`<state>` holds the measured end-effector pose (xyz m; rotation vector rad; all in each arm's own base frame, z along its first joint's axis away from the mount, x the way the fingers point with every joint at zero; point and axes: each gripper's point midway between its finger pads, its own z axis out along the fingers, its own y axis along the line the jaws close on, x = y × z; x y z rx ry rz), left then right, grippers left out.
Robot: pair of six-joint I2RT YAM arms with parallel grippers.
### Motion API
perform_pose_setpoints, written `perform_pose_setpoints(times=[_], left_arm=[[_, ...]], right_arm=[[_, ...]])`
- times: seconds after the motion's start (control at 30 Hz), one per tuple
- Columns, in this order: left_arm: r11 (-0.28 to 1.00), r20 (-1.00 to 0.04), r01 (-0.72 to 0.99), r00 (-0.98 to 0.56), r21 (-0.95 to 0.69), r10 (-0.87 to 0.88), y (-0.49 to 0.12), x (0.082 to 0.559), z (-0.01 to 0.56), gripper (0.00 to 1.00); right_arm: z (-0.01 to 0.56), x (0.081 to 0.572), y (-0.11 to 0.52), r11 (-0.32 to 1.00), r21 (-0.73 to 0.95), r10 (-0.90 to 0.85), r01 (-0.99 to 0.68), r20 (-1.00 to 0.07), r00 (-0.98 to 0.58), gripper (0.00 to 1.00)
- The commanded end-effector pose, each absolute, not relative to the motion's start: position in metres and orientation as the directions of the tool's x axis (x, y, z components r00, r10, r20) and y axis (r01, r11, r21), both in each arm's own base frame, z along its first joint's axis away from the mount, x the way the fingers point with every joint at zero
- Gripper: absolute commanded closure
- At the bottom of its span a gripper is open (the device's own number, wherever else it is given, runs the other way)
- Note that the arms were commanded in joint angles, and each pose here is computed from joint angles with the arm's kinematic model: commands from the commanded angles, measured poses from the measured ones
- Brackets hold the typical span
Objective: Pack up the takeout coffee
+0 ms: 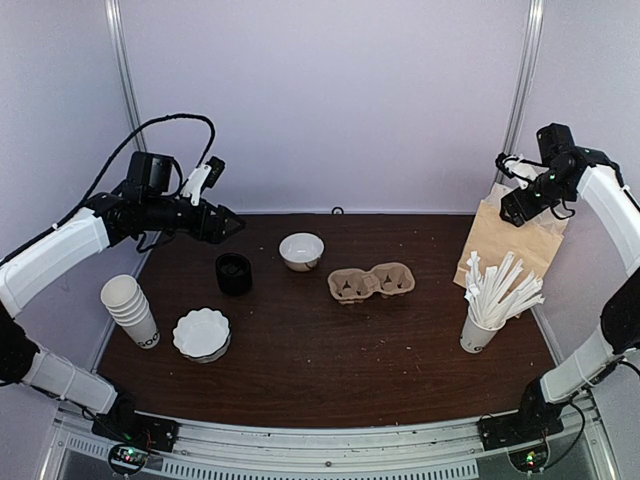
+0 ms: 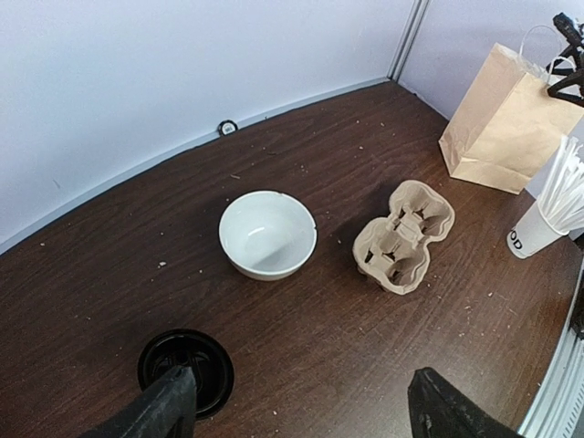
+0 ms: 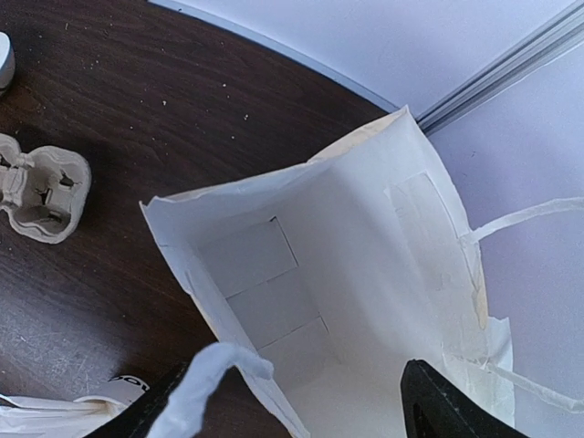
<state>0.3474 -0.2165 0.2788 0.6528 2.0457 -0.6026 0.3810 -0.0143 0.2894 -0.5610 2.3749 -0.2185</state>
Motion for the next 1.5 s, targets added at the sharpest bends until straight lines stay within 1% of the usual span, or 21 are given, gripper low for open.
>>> perform_pose_setpoints(times=[0.0,0.1,0.23,0.27,0.33,0.4,0.47,0.53,0.6,0.67,0.73,0.8,0.87,0.93,1.0,1.03,1.13,1.23,1.33,1.43,1.47], left_arm=[[0.718,-0.896,0.676,-0.408,-0.167,0.176,-0.22,0.347,0.302,0.16],[0.749,-0.88,0.641,-0.44,-0.169,0.178,-0.216,0.354,0.297,0.19],[0.773,-0.843,0.619,-0.485,-0.143,0.232,-0.224,0.356,0.293,0.23],[0.802,-0.831,0.587,-0.499,-0.115,0.246,-0.221,0.36,0.291,0.24],[0.842,-0.797,0.536,-0.531,-0.053,0.288,-0.213,0.36,0.287,0.25],[0.833,-0.769,0.554,-0.537,-0.013,0.346,-0.215,0.354,0.282,0.26],[0.814,-0.751,0.581,-0.543,-0.011,0.377,-0.222,0.349,0.272,0.26],[0.826,-0.718,0.564,-0.584,-0.022,0.38,-0.221,0.348,0.263,0.29],[0.86,-0.677,0.51,-0.636,-0.007,0.371,-0.209,0.345,0.259,0.34],[0.888,-0.63,0.458,-0.679,0.041,0.379,-0.19,0.335,0.261,0.38],[0.911,-0.61,0.405,-0.702,0.083,0.368,-0.17,0.322,0.273,0.39],[0.933,-0.59,0.34,-0.733,0.114,0.339,-0.148,0.306,0.285,0.39],[0.955,-0.548,0.267,-0.784,0.129,0.293,-0.127,0.289,0.293,0.4],[0.969,-0.469,0.169,-0.851,0.178,0.235,-0.102,0.269,0.293,0.4],[0.964,-0.418,0.087,-0.889,0.25,0.189,-0.078,0.254,0.296,0.4],[0.96,-0.405,0.062,-0.898,0.274,0.173,-0.069,0.247,0.297,0.41],[0.952,-0.359,0.035,-0.922,0.303,0.148,-0.052,0.23,0.291,0.41],[0.952,-0.313,0.013,-0.943,0.306,0.114,-0.042,0.221,0.281,0.42],[0.95,-0.287,-0.016,-0.955,0.31,0.077,-0.031,0.215,0.276,0.42],[0.973,-0.218,-0.025,-0.975,0.229,0.027,-0.032,0.209,0.258,0.42],[0.976,-0.212,-0.031,-0.977,0.217,0.016,-0.031,0.208,0.254,0.42]], right_arm=[[0.291,0.375,-0.02,0.877,-0.313,-0.48,-0.364,-0.547,-0.686,0.21],[0.3,0.369,-0.011,0.867,-0.303,-0.497,-0.395,-0.569,-0.656,0.21],[0.354,0.349,0.002,0.872,-0.321,-0.485,-0.371,-0.669,-0.563,0.12],[0.37,0.343,0.004,0.873,-0.327,-0.481,-0.361,-0.697,-0.533,0.11],[0.38,0.334,0.008,0.876,-0.324,-0.473,-0.357,-0.724,-0.503,0.09],[0.382,0.324,0.018,0.872,-0.296,-0.466,-0.391,-0.746,-0.475,0.08],[0.382,0.314,0.036,0.853,-0.254,-0.466,-0.456,-0.764,-0.446,0.12],[0.378,0.305,0.054,0.818,-0.218,-0.48,-0.533,-0.77,-0.421,0.16],[0.377,0.292,0.083,0.752,-0.183,-0.5,-0.633,-0.785,-0.366,0.21],[0.373,0.279,0.109,0.679,-0.136,-0.509,-0.721,-0.795,-0.33,0.26],[0.366,0.266,0.137,0.588,-0.085,-0.523,-0.805,-0.799,-0.298,0.28],[0.35,0.254,0.167,0.48,-0.056,-0.566,-0.876,-0.782,-0.26,0.3],[0.331,0.242,0.195,0.366,-0.019,-0.61,-0.93,-0.76,-0.224,0.31],[0.308,0.233,0.221,0.265,-0.006,-0.663,-0.964,-0.728,-0.177,0.34],[0.281,0.223,0.246,0.176,-0.009,-0.721,-0.984,-0.682,-0.122,0.35],[0.268,0.217,0.258,0.135,-0.019,-0.749,-0.991,-0.656,-0.09,0.35],[0.229,0.202,0.294,0.038,-0.021,-0.817,-0.999,-0.577,-0.019,0.43],[0.204,0.182,0.325,-0.033,0.024,-0.835,-0.999,-0.55,0.014,0.49],[0.192,0.174,0.341,-0.049,0.093,-0.83,-0.994,-0.558,-0.011,0.5],[0.179,0.172,0.349,-0.057,0.108,-0.835,-0.993,-0.55,-0.012,0.52],[0.175,0.17,0.35,-0.059,0.107,-0.84,-0.993,-0.543,-0.009,0.53]])
